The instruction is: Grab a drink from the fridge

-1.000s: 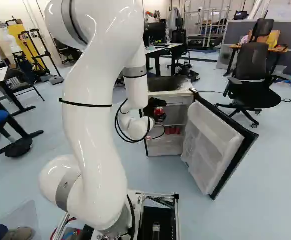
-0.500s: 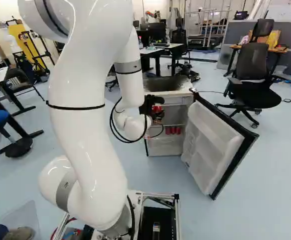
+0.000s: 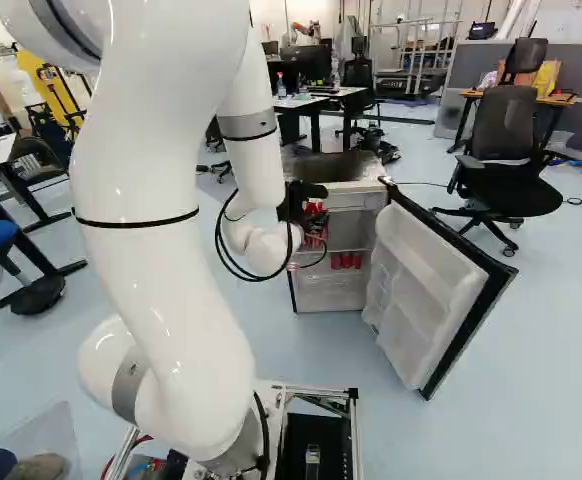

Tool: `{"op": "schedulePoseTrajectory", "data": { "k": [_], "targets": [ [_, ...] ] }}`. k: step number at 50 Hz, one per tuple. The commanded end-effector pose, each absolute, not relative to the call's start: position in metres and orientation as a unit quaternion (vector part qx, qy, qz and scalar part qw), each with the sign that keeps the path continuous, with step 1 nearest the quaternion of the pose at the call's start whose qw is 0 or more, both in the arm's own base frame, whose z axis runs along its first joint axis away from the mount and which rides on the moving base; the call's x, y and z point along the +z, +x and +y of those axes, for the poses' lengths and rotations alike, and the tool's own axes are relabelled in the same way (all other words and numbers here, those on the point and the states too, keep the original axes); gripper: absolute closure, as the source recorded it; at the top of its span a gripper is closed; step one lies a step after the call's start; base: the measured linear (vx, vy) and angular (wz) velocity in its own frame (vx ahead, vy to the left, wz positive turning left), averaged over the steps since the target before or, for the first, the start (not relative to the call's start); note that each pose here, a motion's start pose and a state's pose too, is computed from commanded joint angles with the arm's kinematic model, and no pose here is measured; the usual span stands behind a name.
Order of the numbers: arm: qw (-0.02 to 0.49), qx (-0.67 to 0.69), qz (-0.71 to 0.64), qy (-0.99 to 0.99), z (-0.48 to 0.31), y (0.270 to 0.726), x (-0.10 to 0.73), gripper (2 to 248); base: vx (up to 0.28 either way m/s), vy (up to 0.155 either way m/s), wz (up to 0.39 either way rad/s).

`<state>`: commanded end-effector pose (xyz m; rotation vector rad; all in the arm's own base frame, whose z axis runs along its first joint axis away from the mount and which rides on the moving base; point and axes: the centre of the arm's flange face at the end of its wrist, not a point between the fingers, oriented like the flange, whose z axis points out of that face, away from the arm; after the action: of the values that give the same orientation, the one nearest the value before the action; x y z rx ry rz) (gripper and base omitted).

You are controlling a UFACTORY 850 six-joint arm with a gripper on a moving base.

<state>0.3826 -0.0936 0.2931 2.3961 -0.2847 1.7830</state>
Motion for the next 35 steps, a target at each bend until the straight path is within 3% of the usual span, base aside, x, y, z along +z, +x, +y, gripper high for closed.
{"op": "schedulePoseTrajectory", "data": {
  "k": [35],
  "targets": [
    [0.072,0.631,-0.087,0.767,-0.096,0.409,0.326,151,0.000,0.000,0.000]
  ]
}}
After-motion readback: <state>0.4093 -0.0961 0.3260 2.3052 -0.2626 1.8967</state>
